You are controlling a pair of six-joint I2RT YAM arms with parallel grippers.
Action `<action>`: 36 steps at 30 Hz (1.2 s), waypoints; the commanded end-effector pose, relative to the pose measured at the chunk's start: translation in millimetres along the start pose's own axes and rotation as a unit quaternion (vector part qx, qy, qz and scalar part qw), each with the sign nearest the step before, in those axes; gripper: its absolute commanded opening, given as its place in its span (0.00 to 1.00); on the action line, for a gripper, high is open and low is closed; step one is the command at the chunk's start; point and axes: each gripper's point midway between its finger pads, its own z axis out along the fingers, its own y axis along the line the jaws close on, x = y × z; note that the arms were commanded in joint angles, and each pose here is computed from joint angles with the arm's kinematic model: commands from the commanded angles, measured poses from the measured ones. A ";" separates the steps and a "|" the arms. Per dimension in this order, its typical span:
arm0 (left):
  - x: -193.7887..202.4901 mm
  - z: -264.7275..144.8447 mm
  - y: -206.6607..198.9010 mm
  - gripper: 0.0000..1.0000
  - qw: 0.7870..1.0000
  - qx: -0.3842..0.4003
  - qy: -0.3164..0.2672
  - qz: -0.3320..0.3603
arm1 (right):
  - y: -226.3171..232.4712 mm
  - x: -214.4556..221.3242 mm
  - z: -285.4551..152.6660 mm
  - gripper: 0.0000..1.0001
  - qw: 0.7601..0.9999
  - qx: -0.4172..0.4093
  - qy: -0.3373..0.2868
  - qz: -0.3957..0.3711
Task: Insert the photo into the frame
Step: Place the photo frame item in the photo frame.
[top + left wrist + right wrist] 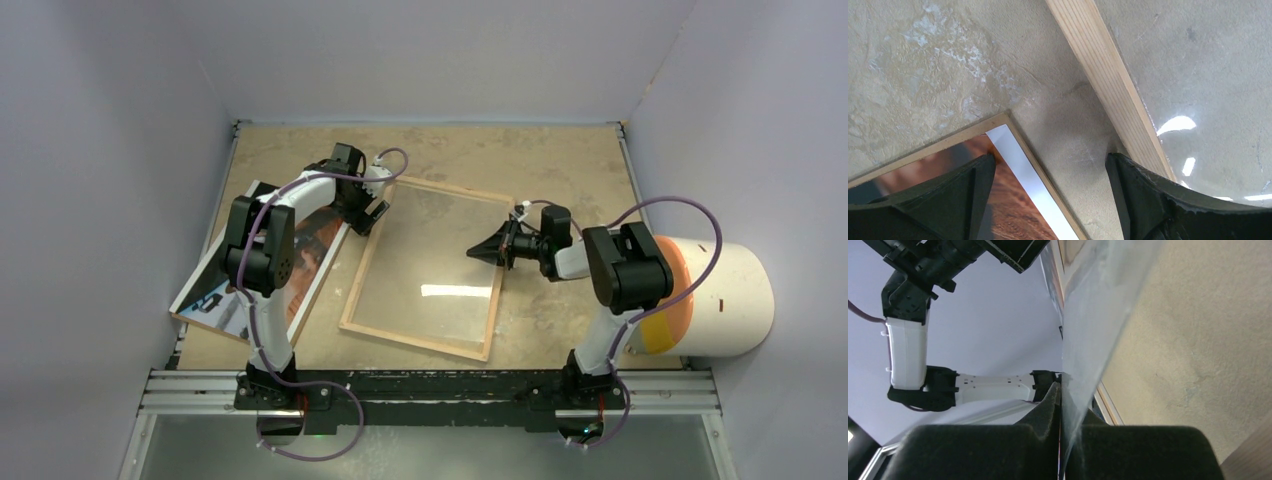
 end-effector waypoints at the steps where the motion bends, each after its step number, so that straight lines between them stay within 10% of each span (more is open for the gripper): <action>1: 15.6 8.5 -7.2 0.87 1.000 0.008 0.022 0.011 | 4.8 -4.2 0.0 0.00 0.997 0.034 0.007 -0.067; 36: 16.4 10.2 -7.3 0.86 1.000 0.013 0.021 0.003 | 75.4 21.5 -5.1 0.00 0.972 -0.064 0.017 -0.225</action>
